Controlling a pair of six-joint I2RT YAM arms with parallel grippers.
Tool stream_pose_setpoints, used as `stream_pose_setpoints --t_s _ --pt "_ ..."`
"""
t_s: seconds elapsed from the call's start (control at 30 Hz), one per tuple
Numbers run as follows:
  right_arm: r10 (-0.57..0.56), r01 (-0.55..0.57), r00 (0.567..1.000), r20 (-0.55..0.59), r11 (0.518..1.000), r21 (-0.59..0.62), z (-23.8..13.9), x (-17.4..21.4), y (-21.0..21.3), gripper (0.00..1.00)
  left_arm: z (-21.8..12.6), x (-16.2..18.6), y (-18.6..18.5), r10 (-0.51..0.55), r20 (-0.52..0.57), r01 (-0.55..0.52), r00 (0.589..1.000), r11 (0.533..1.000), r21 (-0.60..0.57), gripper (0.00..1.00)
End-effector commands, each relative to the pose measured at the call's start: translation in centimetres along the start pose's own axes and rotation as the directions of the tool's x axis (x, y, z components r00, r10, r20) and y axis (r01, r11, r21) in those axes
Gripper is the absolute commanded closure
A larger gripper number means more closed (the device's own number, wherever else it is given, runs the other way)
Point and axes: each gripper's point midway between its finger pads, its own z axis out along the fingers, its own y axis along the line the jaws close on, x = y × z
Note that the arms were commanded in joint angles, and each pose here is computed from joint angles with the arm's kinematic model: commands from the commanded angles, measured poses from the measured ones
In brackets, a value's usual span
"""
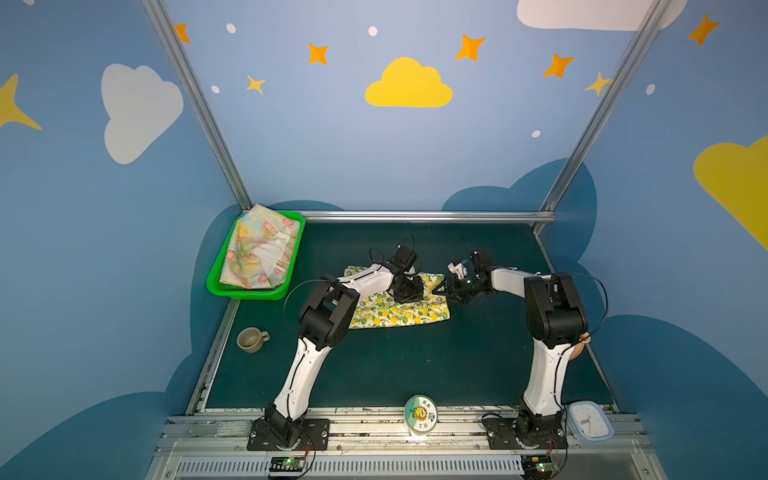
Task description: Fold and stack the skirts
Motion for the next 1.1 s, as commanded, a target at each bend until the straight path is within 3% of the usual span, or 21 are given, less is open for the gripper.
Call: stream_pose_setpoints --t_s 0.0,0.17,0.37,0.5,0.67,0.9,1.07 --pt "0.060 -0.057 0.997 -0.050 0.996 0.061 2.1 1.7 -2.6 0.54 1.8 1.4 2.9 -0.033 -0.052 0.029 0.998 0.996 -0.088 0.86" --pt "0.056 -0.053 0.997 -0.048 0.997 0.048 2.3 1.5 -2.2 0.63 1.9 1.4 2.8 -0.036 -0.051 0.031 0.998 0.996 -0.086 0.86" --pt "0.042 -0.040 0.998 -0.051 0.999 0.037 2.7 1.1 -1.5 0.65 1.8 1.2 2.6 -0.034 -0.047 0.030 0.998 0.996 -0.082 0.86" --pt "0.039 -0.037 0.998 -0.054 0.999 0.030 2.9 1.1 -1.0 0.73 1.8 0.9 2.6 -0.035 -0.038 0.031 0.999 0.996 -0.083 0.86" --pt "0.030 -0.028 0.999 -0.043 0.999 0.037 1.8 0.7 -0.1 1.00 0.9 0.1 2.3 -0.047 -0.009 0.047 0.999 0.997 -0.068 0.87" --pt "-0.008 0.012 0.999 -0.040 0.994 0.112 -2.6 0.0 2.1 1.00 -5.0 -2.9 3.2 -0.112 0.101 0.112 0.988 0.994 0.014 0.87" --pt "-0.014 0.030 0.997 -0.072 0.973 0.228 -5.5 0.0 2.6 1.00 -8.8 -3.0 6.2 -0.157 0.152 0.157 0.976 0.988 0.011 0.86"
